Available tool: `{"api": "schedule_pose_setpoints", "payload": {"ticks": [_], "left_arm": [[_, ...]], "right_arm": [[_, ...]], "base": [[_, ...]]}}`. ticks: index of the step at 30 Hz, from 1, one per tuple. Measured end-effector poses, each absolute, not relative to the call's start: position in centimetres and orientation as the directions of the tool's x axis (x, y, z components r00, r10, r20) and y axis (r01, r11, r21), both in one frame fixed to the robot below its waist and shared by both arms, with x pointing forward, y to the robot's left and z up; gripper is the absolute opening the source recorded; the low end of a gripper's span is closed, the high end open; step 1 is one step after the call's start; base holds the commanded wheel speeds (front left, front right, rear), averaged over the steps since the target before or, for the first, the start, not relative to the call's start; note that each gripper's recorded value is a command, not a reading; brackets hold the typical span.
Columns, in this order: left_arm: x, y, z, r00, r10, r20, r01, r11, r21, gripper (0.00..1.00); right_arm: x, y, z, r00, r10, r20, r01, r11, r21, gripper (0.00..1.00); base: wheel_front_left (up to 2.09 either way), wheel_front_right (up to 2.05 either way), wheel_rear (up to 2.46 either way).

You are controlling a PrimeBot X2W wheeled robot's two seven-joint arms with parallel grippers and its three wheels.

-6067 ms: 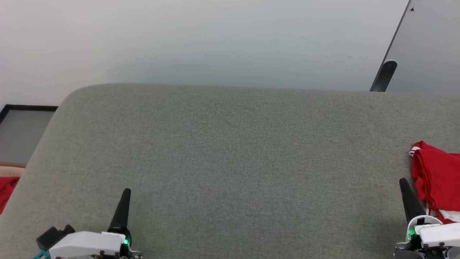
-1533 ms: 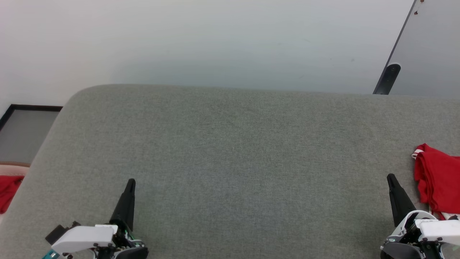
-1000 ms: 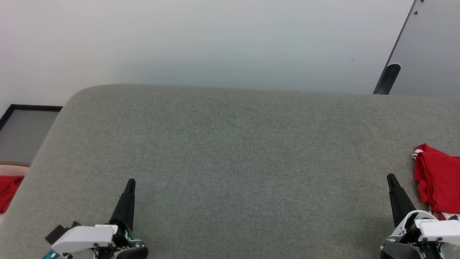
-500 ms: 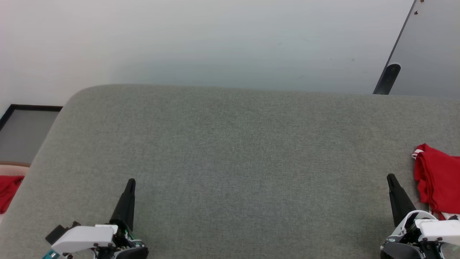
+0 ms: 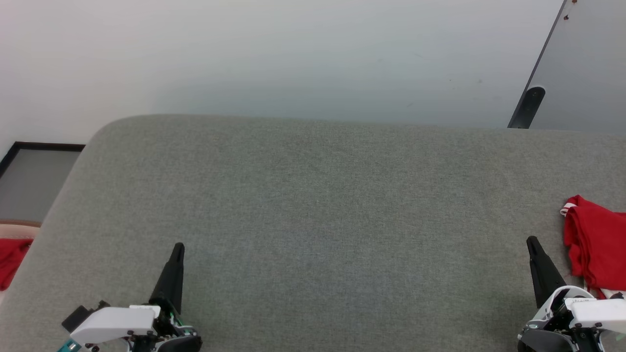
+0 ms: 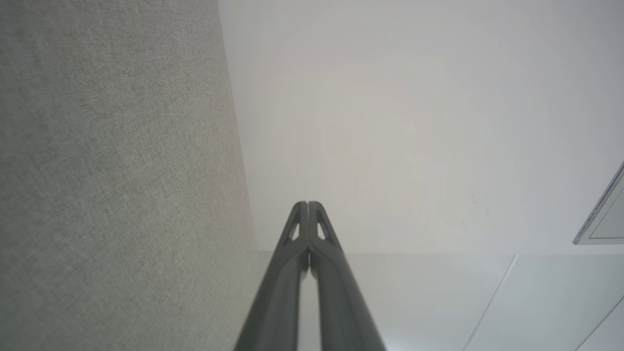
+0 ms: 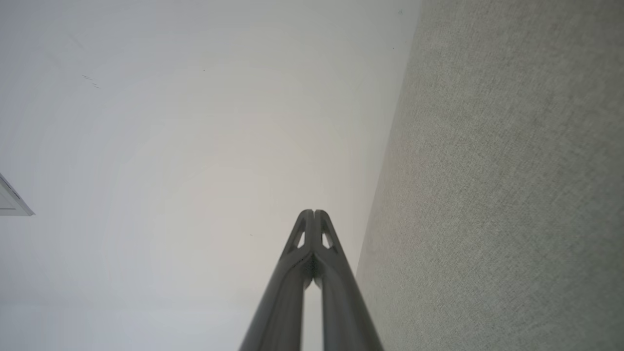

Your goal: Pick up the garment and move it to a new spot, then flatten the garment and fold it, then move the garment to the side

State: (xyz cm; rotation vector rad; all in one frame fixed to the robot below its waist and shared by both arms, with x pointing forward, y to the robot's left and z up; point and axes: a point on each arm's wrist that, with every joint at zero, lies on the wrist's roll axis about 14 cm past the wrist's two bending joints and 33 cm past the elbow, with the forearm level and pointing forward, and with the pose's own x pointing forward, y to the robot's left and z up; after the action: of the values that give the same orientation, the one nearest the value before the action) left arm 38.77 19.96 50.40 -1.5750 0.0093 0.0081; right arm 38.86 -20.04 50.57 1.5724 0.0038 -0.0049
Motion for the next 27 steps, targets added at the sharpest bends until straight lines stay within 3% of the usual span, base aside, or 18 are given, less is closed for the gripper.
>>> {"api": "schedule_pose_setpoints", "payload": {"ticks": [27], "left_arm": [[38.77, 19.95, 50.4, 1.0, -0.001, -0.011, -0.011, -0.004, -1.0, 0.0]], "right_arm": [[38.86, -20.04, 50.57, 1.0, -0.001, -0.005, 0.005, -0.002, 1.0, 0.0]], "base": [[0.0, 0.0, 0.0]]}}
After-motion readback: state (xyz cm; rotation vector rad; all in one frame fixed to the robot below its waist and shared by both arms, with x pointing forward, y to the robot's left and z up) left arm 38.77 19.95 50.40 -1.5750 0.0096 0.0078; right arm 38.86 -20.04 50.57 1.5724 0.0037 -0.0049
